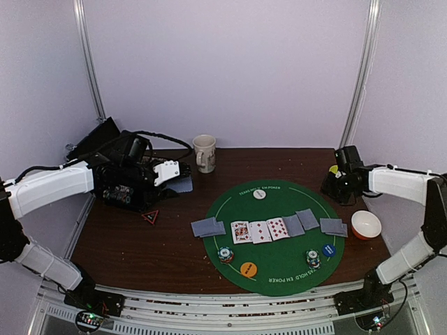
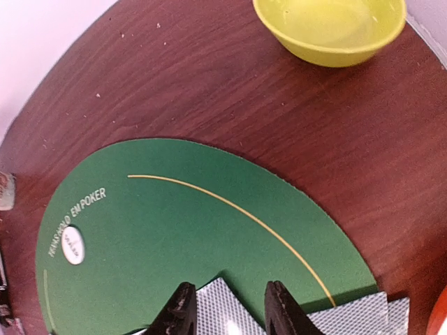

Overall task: Distribute texas hold em gaming equipment
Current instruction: Adjust the poker card in the small blind area.

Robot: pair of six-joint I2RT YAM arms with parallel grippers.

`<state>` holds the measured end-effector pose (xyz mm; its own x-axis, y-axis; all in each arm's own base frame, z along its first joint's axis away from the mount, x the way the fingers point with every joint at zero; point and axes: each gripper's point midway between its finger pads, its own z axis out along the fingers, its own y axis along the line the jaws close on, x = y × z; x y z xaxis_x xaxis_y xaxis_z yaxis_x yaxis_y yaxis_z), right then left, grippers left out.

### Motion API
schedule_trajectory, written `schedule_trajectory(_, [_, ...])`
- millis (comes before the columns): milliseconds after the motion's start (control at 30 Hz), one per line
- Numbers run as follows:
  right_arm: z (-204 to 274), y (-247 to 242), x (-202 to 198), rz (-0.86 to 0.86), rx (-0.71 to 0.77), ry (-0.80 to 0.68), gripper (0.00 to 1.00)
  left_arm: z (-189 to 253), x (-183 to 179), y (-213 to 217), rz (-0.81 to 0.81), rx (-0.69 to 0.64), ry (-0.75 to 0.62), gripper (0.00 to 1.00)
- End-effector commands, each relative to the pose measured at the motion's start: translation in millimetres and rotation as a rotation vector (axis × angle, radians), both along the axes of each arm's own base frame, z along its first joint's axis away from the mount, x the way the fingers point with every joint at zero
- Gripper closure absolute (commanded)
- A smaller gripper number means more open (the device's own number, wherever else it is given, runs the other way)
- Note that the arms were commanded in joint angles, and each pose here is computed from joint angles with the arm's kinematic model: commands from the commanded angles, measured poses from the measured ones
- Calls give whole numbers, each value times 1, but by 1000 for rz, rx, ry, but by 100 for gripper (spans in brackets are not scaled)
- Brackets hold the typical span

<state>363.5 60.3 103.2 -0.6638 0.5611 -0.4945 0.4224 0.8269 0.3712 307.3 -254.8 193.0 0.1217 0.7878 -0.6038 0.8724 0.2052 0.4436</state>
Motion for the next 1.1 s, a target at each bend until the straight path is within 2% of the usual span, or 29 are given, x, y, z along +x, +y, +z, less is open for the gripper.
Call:
schedule_trajectory(0, [-30, -10, -3, 191, -217, 199, 65, 18, 1, -2, -9, -36, -63, 50])
schedule_trajectory(333, [-83, -4, -27, 315, -304, 408, 65, 15, 1, -2, -8, -29, -56, 50])
schedule_trajectory(1067, [-89, -16, -67, 357, -480, 513, 66, 16, 1, -2, -11, -32, -60, 50])
